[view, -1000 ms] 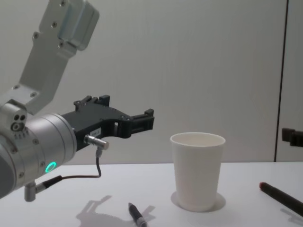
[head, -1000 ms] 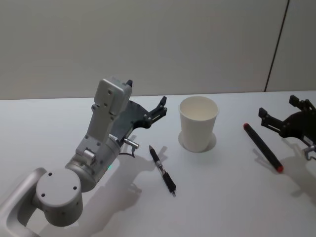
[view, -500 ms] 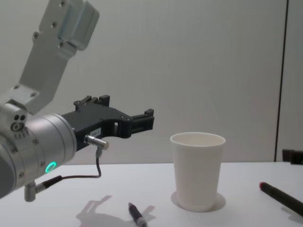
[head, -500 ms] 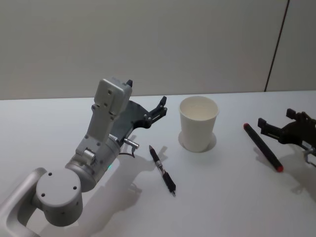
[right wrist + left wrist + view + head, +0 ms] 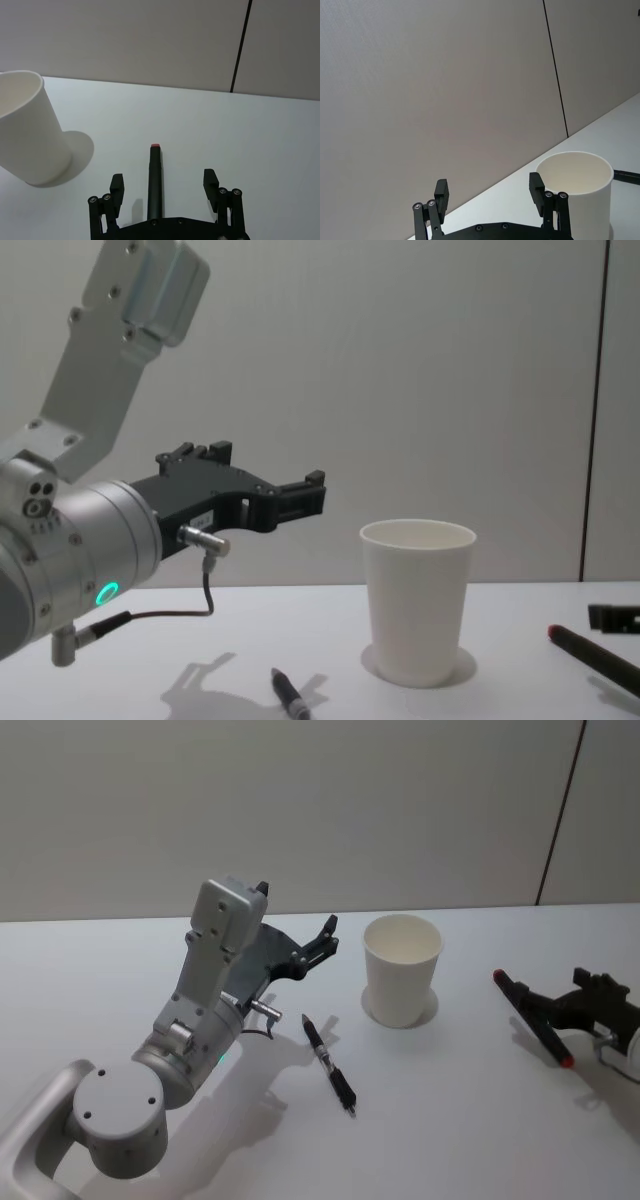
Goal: Place the pen into the pen holder.
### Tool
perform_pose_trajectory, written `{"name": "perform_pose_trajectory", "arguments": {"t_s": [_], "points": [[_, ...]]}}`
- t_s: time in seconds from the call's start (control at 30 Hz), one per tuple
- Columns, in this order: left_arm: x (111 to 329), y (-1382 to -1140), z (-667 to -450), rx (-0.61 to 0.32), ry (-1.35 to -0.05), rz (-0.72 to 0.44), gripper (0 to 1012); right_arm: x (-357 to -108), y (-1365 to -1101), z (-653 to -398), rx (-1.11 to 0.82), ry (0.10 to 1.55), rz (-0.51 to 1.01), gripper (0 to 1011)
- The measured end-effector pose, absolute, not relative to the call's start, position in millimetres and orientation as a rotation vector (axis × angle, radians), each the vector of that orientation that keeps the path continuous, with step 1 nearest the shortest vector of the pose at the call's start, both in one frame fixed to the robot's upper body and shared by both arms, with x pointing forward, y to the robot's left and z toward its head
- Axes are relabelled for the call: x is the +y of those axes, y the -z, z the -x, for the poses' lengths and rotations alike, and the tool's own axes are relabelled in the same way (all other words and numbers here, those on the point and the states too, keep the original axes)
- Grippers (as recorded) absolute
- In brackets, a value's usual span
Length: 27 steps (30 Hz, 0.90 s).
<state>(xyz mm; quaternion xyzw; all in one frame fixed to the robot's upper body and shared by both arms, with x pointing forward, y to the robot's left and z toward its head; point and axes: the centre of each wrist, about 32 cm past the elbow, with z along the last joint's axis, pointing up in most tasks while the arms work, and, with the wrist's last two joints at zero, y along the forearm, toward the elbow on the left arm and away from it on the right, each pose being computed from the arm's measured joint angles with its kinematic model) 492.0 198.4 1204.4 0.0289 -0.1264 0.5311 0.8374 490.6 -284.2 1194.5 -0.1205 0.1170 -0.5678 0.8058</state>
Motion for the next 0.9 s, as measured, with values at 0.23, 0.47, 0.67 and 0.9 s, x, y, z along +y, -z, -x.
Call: {"name": "perform_pose_trajectory", "arguments": {"t_s": [0.23,0.47,0.67,0.9], "points": [[198.4,-1204.4,-492.0,-0.268,-1.124,-0.061,1001,-276.4,-1188.7,-492.8,0.266,1.235,0.289,1001],[198.4,-1204.4,-492.0,-0.268,-1.124,-0.061,1001,-269.4,-1184.7,-496.2,0.270,1.237,0.309,1001],[198.4,-1204.4,-492.0,-0.268,-1.124,-0.061,1001,-264.2,-1181.9,-499.8,0.272,1.234,0.322,1001],[198.4,-1204.4,-492.0,-0.268,-1.124,-0.061,1001,-258.8,-1178.7,-504.4,0.272,1.229,0.337,1001]]}}
